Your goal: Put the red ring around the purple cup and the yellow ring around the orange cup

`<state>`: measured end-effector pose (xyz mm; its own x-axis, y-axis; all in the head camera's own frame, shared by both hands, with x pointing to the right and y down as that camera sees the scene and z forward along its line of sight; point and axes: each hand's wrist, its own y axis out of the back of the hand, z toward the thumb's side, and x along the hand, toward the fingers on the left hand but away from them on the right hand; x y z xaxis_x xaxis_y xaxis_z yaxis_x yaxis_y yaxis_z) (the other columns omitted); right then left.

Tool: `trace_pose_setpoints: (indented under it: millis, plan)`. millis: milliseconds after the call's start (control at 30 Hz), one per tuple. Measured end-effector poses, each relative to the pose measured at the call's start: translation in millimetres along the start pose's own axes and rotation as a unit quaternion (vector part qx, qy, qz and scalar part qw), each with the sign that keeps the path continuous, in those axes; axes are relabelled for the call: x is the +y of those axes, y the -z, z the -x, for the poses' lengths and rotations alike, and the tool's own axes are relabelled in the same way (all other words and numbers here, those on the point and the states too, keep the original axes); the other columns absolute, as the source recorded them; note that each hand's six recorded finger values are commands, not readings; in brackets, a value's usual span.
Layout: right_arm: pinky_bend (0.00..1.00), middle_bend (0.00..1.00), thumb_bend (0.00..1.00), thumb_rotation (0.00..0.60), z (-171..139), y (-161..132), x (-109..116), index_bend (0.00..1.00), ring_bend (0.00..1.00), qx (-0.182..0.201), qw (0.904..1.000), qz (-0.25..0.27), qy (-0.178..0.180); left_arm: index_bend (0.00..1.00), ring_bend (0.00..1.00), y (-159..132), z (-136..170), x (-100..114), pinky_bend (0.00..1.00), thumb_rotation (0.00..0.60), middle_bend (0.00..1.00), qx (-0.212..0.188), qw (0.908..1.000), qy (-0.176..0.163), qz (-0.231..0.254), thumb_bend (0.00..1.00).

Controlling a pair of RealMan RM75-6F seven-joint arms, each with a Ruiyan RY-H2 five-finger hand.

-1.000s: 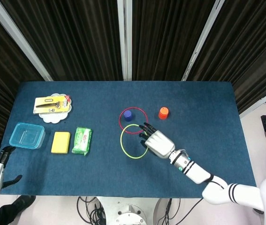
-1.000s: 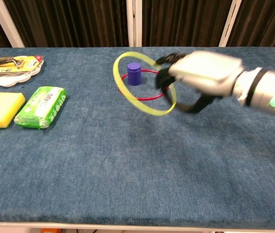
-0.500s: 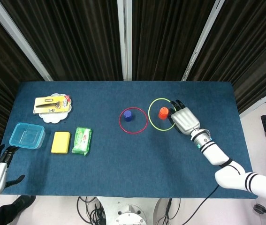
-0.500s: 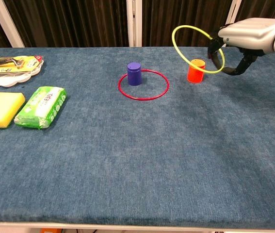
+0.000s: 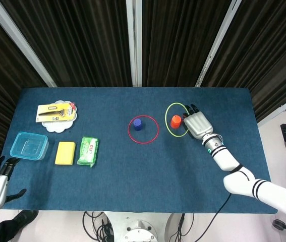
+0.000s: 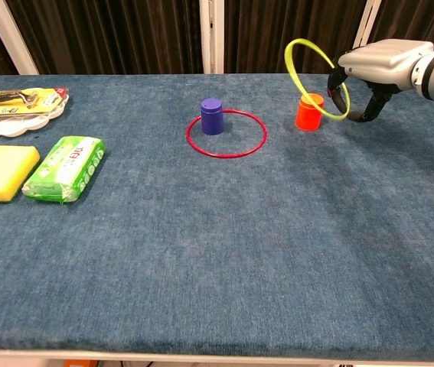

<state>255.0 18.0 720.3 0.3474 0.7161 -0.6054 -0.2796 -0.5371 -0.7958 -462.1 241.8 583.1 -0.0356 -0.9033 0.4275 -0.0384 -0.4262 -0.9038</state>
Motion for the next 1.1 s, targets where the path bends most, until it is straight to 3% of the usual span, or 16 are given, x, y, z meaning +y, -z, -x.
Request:
trace_pose_setpoints:
  millis: [133,367,567,700,867,1100]
  plan:
    - [0.0,0.24,0.04,0.6,0.0,-0.5,1.3,0.49,0.0,-0.001,1.0,-0.001,0.005,0.14,0.02,1.2,0.6,0.7,0.0,0.6,0.12,0.002,1.0,-0.001,0.0,0.04]
    - [0.0,0.22,0.03,0.6,-5.9,2.4,5.1,0.38,0.0,-0.005,0.9999,-0.004,0.013,0.14,0.02,-0.3,-2.0,0.5,0.0,0.6,0.13,-0.002,1.0,0.0,0.0,0.04]
    - [0.0,0.22,0.03,0.6,-27.0,12.7,16.4,0.35,0.0,-0.014,0.9991,0.006,0.038,0.14,0.02,-1.4,-5.8,2.3,0.0,0.6,0.12,-0.007,1.0,-0.004,0.001,0.04]
    - [0.0,0.23,0.03,0.6,-63.5,32.5,22.9,0.3,0.0,-0.035,0.9971,0.019,0.065,0.14,0.02,-1.9,-9.0,2.2,0.0,0.6,0.12,-0.009,0.9999,-0.005,0.002,0.04]
    - [0.0,0.22,0.1,0.6,-126.2,60.2,20.8,0.21,0.0,-0.075,0.9922,0.034,0.094,0.14,0.02,-4.8,-12.8,4.1,0.0,0.6,0.12,-0.013,0.9998,-0.012,0.0,0.04]
    - [0.0,0.14,0.15,0.6,-241.4,95.4,4.9,0.1,0.0,-0.159,0.9735,0.095,0.135,0.14,0.02,-12.9,-17.8,8.0,0.0,0.6,0.12,-0.02,0.9995,-0.022,-0.006,0.04]
